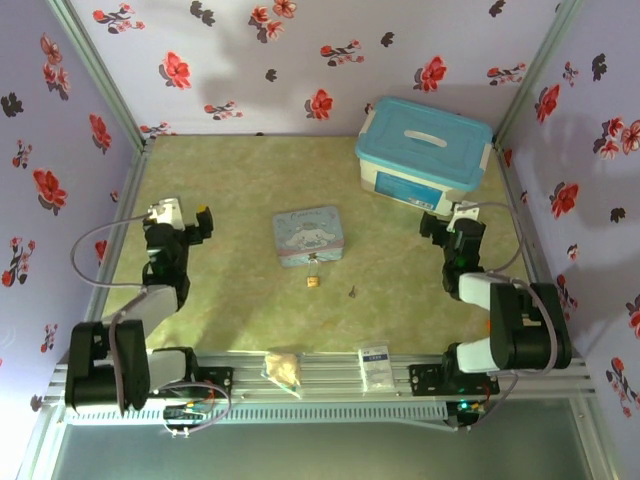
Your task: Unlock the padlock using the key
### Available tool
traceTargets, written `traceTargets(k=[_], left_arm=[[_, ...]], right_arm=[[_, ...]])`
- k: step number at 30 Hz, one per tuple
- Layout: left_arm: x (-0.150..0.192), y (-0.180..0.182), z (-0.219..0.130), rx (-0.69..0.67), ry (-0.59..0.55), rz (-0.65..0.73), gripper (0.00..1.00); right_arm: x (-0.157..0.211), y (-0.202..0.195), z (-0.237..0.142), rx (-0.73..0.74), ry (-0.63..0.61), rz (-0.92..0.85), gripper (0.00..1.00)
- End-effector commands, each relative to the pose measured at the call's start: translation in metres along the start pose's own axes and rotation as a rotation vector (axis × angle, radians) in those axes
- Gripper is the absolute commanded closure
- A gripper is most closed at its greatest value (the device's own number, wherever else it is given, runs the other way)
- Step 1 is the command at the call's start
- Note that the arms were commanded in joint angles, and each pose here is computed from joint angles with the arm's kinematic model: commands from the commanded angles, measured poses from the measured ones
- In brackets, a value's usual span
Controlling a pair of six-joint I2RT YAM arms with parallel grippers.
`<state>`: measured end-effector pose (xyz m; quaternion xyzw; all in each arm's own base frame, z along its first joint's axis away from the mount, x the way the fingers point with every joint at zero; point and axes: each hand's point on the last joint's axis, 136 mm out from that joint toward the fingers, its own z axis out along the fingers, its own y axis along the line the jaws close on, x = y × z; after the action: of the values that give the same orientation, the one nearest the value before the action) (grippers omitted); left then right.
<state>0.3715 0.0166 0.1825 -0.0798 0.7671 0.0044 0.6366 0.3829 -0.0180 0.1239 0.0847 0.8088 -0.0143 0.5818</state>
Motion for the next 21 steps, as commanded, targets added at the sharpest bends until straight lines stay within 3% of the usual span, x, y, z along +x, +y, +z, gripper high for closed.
traceTargets(k=[1,5,11,16,21], left_arm=[[-0.015,-0.011,-0.003,0.064,0.008,-0.173,0.0],[-0.019,-0.019,-0.01,0.128,-0.041,-0.324,0.0],[-0.024,-0.049,-0.023,0.262,0.107,-0.444,0.0],[-0.032,-0.084,-0.04,0.356,0.203,-0.398,0.0],[-0.016,-0.123,-0.061,0.435,0.352,-0.33,0.0]], right_arm=[[-0.016,-0.004,-0.013,0.02,-0.06,-0.005,0.01],[-0.034,-0.003,-0.03,-0.001,-0.128,0.09,0.01],[-0.05,0.023,-0.043,-0.132,0.002,0.281,0.01],[-0.05,0.053,-0.056,-0.312,0.074,0.364,0.01],[-0.029,0.062,-0.069,-0.31,0.198,0.415,0.01]])
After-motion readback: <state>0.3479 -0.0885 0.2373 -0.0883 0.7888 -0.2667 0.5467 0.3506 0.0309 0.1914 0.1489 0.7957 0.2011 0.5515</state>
